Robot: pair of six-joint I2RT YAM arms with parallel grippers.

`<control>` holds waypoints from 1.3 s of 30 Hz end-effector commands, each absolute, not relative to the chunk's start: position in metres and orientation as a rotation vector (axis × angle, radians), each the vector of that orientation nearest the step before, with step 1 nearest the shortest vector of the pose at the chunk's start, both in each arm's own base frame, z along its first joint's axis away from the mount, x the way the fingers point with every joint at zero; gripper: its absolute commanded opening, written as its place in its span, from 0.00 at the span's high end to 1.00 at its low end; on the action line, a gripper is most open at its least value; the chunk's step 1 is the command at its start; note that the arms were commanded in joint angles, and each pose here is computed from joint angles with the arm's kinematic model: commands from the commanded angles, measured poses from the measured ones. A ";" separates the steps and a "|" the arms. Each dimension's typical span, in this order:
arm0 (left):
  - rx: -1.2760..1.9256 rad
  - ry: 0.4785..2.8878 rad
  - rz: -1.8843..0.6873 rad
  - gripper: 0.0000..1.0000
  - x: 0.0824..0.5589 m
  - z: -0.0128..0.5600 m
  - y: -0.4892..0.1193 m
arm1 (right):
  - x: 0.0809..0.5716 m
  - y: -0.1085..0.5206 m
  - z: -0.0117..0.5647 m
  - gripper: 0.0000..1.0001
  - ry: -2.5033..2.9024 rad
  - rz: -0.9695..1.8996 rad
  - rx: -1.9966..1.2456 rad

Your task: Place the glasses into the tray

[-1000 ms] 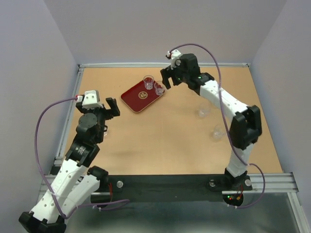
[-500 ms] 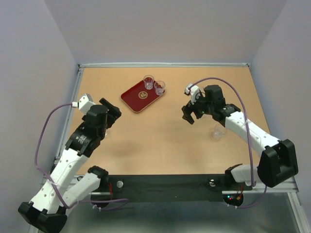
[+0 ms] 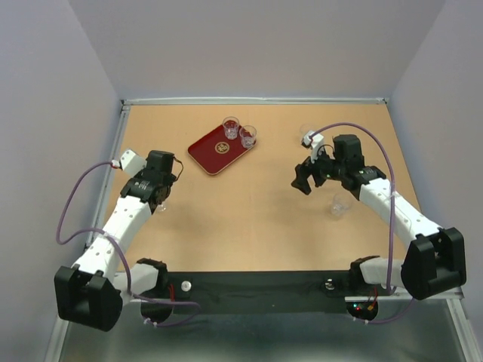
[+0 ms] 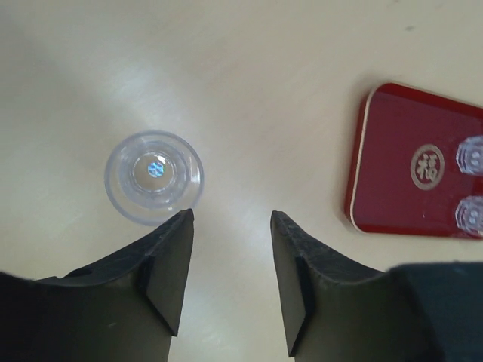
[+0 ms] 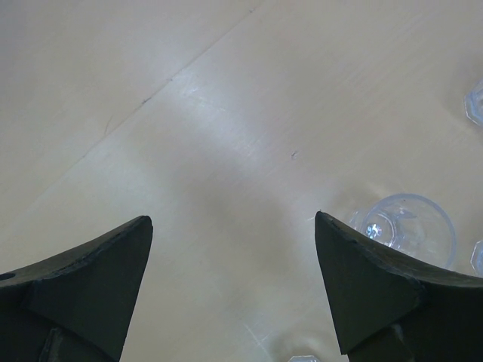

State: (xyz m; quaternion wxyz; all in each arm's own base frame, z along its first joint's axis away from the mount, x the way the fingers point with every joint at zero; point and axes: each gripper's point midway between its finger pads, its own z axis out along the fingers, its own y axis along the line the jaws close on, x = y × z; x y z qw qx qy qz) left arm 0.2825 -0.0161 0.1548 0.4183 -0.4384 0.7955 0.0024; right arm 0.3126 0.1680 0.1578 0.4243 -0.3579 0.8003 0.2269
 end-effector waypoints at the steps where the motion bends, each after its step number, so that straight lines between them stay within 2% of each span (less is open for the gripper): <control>1: -1.139 1.944 0.040 0.46 0.296 0.153 0.001 | 0.315 0.169 0.171 0.07 1.941 0.578 -0.888; 6: -1.147 1.986 0.101 0.50 0.303 0.132 0.007 | 0.314 0.166 0.177 0.07 1.921 0.565 -0.884; 25: -1.242 2.159 0.205 0.52 0.296 0.074 0.001 | 0.315 0.160 0.181 0.07 1.912 0.552 -0.869; 27: -1.247 2.175 0.218 0.59 0.296 0.070 0.001 | 0.316 0.159 0.182 0.07 1.910 0.549 -0.865; 29: -1.261 2.199 0.242 0.70 0.295 0.063 0.002 | 0.316 0.158 0.182 0.07 1.910 0.547 -0.862; 32: -1.252 2.211 0.240 0.72 0.297 0.063 0.002 | 0.316 0.157 0.183 0.07 1.908 0.545 -0.856; 39: -1.042 2.197 0.028 1.00 0.326 0.102 -0.018 | 0.317 0.156 0.186 0.07 1.898 0.542 -0.854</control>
